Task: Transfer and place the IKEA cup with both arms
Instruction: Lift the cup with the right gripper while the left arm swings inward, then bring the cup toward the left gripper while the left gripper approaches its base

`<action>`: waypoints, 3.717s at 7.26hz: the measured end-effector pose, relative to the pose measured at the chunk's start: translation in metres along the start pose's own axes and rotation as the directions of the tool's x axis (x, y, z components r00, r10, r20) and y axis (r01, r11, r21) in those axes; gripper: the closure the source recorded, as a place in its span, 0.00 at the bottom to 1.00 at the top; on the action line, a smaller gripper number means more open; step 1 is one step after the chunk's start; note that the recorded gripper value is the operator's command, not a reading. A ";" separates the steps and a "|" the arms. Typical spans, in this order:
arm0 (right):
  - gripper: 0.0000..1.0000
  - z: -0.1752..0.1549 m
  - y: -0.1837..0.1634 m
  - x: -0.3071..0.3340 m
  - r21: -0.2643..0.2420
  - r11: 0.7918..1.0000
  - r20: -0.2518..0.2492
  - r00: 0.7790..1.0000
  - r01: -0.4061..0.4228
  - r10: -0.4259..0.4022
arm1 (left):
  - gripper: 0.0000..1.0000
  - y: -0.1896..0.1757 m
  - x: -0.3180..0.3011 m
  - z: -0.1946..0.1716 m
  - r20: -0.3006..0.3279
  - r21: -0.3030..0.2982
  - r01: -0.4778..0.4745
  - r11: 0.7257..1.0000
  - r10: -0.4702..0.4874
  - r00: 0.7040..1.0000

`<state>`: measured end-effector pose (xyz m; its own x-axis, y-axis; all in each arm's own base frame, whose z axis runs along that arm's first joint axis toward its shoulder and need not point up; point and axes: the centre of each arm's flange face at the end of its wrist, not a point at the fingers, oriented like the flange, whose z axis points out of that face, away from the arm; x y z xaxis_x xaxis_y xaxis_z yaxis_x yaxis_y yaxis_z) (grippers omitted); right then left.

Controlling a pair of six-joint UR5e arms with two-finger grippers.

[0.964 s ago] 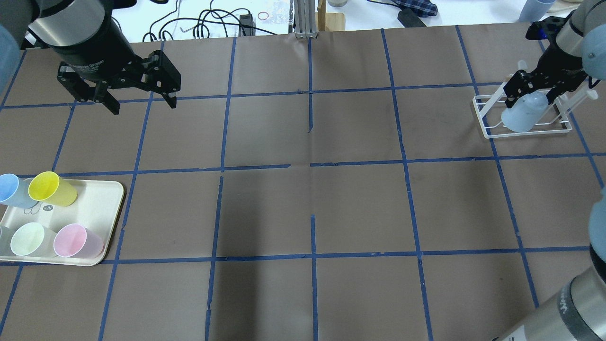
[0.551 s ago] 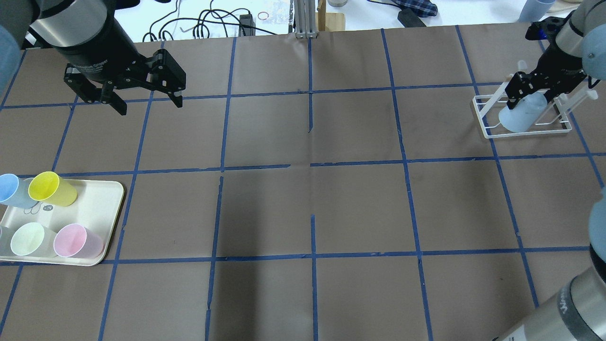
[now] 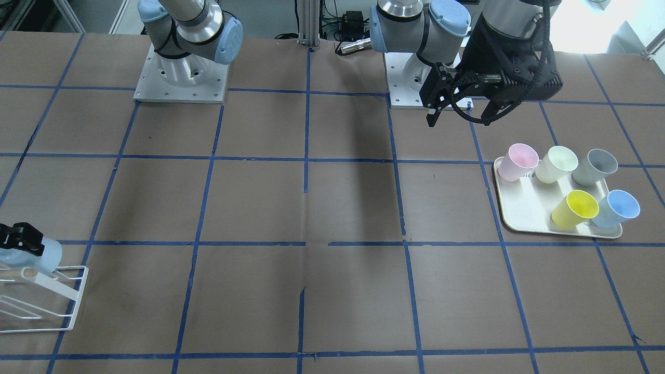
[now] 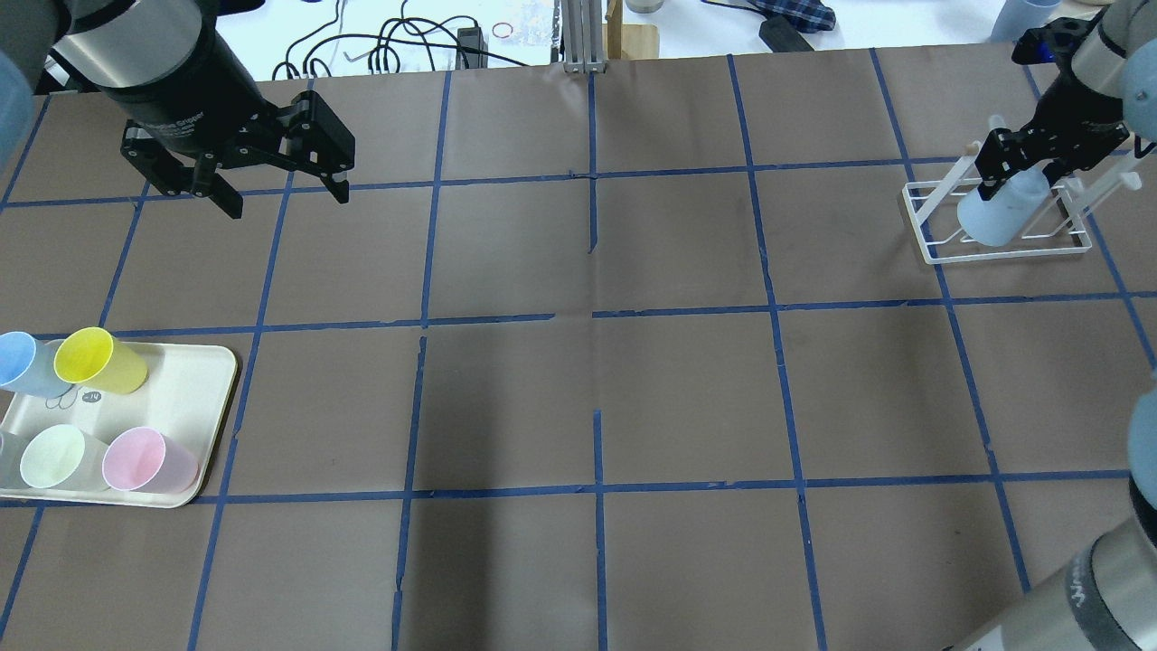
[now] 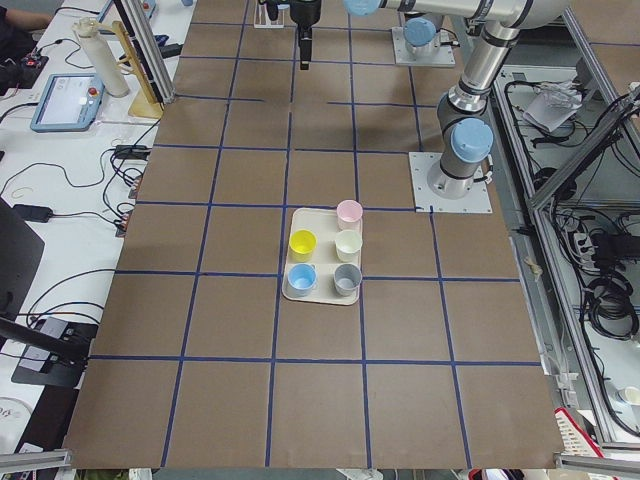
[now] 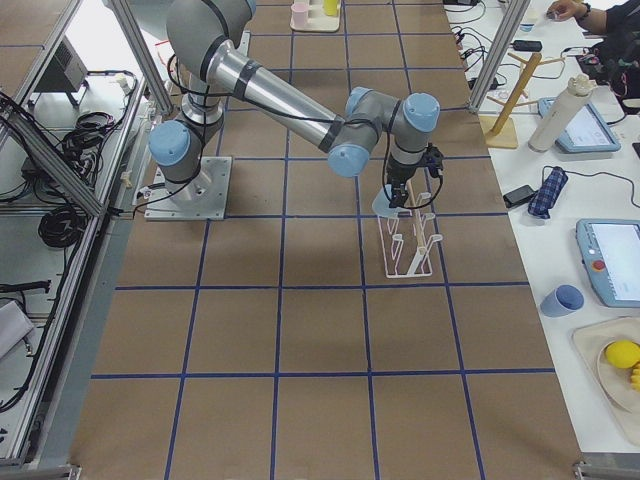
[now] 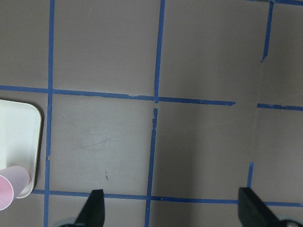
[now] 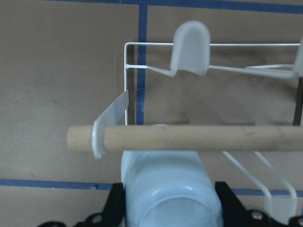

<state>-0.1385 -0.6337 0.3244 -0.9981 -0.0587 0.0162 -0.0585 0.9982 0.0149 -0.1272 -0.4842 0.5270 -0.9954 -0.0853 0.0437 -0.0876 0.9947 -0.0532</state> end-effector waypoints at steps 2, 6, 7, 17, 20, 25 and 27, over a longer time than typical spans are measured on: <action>0.60 -0.045 0.017 -0.007 0.018 1.000 -0.010 1.000 -0.002 0.002 | 0.00 0.001 0.000 0.001 -0.017 -0.003 0.003 1.000 -0.004 1.000; 0.60 -0.137 0.080 -0.049 -0.009 1.000 0.097 0.995 -0.003 0.003 | 0.00 0.006 -0.001 0.003 -0.117 -0.019 -0.023 1.000 0.021 0.993; 0.60 -0.140 0.090 -0.064 -0.030 1.000 0.206 0.978 -0.008 0.014 | 0.00 0.007 -0.006 0.005 -0.155 -0.026 -0.042 0.999 0.038 0.987; 0.59 -0.134 0.105 -0.197 -0.143 0.987 0.914 0.374 -0.073 0.160 | 0.00 0.038 0.024 0.134 -0.958 -0.084 -0.012 0.996 -0.077 0.275; 0.59 -0.154 0.129 -0.223 -0.040 0.999 0.947 0.318 -0.036 0.049 | 0.00 0.059 0.053 0.173 -0.994 -0.091 0.006 0.996 -0.091 0.060; 0.59 -0.163 0.148 -0.239 -0.001 1.000 0.958 0.286 -0.008 0.004 | 0.00 0.066 0.098 0.183 -0.985 -0.088 -0.017 0.996 -0.090 -0.147; 0.59 -0.163 0.149 -0.245 -0.003 1.000 0.959 0.285 0.002 0.002 | 0.06 0.065 0.108 0.187 -0.985 -0.070 -0.037 0.997 -0.075 -0.158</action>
<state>0.1001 -0.4729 0.4857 -0.3009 -0.0016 -0.9537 -0.0606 0.9980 0.0174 -0.2481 -0.4392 0.3414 0.2025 -0.0052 0.9793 -0.0480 0.9987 0.0152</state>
